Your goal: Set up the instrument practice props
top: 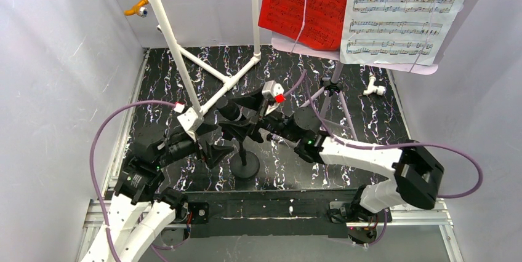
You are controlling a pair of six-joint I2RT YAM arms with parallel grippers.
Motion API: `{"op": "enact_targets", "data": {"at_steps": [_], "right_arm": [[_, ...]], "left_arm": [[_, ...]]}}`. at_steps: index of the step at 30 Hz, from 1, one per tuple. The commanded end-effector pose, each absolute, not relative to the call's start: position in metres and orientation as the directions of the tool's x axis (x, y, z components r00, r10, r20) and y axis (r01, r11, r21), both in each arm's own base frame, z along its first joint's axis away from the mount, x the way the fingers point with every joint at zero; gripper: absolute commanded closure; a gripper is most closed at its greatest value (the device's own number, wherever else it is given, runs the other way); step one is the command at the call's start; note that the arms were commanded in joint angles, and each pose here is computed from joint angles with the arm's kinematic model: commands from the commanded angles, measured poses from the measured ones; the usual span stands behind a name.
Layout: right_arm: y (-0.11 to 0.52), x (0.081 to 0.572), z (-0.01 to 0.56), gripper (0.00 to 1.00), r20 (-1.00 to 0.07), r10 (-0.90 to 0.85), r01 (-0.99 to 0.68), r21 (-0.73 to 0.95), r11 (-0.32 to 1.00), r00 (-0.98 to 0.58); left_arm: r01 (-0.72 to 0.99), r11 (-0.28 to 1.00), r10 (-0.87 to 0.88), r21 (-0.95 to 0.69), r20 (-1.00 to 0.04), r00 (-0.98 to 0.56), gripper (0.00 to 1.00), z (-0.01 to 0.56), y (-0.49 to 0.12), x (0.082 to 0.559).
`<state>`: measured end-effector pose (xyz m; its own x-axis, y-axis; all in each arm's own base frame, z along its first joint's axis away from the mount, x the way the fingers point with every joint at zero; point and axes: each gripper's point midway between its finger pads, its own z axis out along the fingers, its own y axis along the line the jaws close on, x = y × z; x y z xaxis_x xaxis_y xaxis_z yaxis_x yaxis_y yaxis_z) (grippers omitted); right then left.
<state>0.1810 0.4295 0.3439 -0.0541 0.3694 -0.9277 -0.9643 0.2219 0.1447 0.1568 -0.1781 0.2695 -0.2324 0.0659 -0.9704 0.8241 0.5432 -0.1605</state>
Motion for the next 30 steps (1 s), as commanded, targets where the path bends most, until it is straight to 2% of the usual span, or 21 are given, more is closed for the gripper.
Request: {"op": "enact_targets", "data": {"at_steps": [1,5,14,18,24,30], "right_arm": [[0.411,0.191,0.355,0.02,-0.956,0.293,-0.931,0.125,0.343,-0.020],[0.392,0.196,0.354,0.02,-0.980,0.196,-0.899,0.117,0.422,-0.036],[0.364,0.178,0.365,0.02,-0.997,0.012,-0.906,0.078,0.417,-0.080],[0.341,0.177,0.376,0.02,-0.994,-0.043,-0.881,0.066,0.468,-0.097],[0.290,0.183,0.413,0.02,-0.994,0.046,-0.783,0.104,0.613,-0.096],[0.240,0.180,0.437,0.02,-0.996,0.085,-0.716,0.089,0.693,-0.041]], "left_arm": [[0.777,0.608,0.054,-0.163,-0.968,-0.245,0.02,0.282,-0.162,0.147],[0.727,0.657,0.020,-0.198,-0.960,-0.279,0.02,0.284,-0.152,0.143],[0.585,0.708,-0.189,-0.396,-0.904,-0.383,0.02,0.310,-0.143,0.145],[0.469,0.775,-0.251,-0.424,-0.887,-0.387,0.02,0.331,-0.123,0.146],[0.381,0.837,-0.303,-0.394,-0.912,-0.276,0.02,0.377,-0.088,0.132],[0.332,0.864,-0.355,-0.380,-0.925,-0.135,0.02,0.412,-0.059,0.118]]}}
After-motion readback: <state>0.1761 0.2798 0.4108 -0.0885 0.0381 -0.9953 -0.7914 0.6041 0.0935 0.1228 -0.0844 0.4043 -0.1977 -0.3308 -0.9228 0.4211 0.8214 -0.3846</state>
